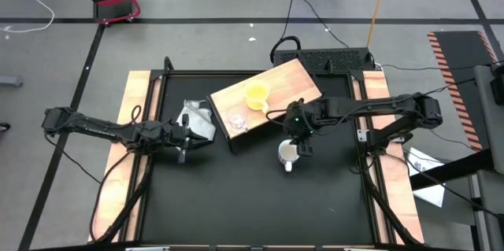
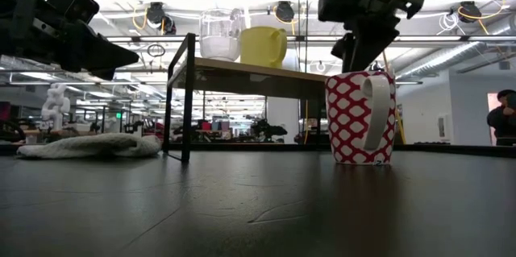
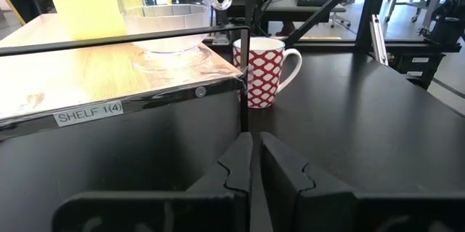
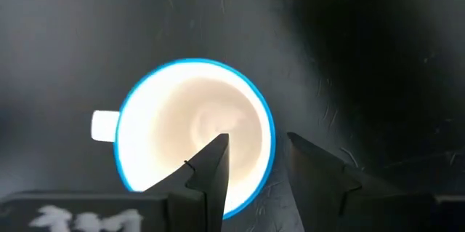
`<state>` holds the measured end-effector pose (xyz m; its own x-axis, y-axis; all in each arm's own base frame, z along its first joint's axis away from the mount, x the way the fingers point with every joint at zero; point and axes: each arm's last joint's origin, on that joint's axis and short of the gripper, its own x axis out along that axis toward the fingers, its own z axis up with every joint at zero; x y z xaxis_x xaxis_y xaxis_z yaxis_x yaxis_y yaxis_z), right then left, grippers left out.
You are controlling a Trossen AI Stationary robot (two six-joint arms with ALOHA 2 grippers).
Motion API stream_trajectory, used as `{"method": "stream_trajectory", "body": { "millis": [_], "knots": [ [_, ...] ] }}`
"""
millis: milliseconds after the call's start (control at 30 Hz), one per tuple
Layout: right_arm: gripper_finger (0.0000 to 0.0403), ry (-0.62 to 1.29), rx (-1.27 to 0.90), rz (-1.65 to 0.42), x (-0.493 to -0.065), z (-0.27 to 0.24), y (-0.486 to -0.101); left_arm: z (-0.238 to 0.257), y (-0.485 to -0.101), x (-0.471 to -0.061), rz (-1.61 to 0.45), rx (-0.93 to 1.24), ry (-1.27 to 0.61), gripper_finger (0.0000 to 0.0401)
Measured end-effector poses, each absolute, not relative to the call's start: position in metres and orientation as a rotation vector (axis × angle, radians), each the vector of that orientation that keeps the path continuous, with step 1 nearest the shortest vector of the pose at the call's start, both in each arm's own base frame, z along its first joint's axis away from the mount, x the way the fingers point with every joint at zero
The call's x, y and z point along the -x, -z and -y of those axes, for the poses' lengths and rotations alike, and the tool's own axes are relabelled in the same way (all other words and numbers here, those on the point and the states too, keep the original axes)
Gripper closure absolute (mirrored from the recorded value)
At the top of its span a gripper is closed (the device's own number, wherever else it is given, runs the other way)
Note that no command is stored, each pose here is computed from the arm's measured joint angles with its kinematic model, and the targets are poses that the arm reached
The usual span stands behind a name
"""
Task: Stack small to large cups/mugs on shelf
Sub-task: Put the white and red mug on the shelf
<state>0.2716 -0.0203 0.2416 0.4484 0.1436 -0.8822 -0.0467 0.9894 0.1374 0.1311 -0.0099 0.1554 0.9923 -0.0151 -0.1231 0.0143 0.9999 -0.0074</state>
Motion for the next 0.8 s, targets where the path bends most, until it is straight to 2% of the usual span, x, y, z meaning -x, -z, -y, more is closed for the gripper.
{"method": "stream_trajectory", "body": {
  "millis": [267,567,800],
  "knots": [
    [0.0279,-0.132,-0.088,-1.160,-0.280,0.021,-0.225,0.010,-0.155,-0.131,-0.129,0.006,0.015,0.0370],
    [0.0281,-0.136,-0.081,-1.155,-0.283,0.021,-0.223,0.010,-0.153,-0.131,-0.145,0.002,0.015,0.0370],
    [0.0317,-0.139,-0.071,-1.142,-0.284,0.022,-0.223,0.010,-0.153,-0.131,-0.146,0.002,0.015,0.0370]
  ]
}}
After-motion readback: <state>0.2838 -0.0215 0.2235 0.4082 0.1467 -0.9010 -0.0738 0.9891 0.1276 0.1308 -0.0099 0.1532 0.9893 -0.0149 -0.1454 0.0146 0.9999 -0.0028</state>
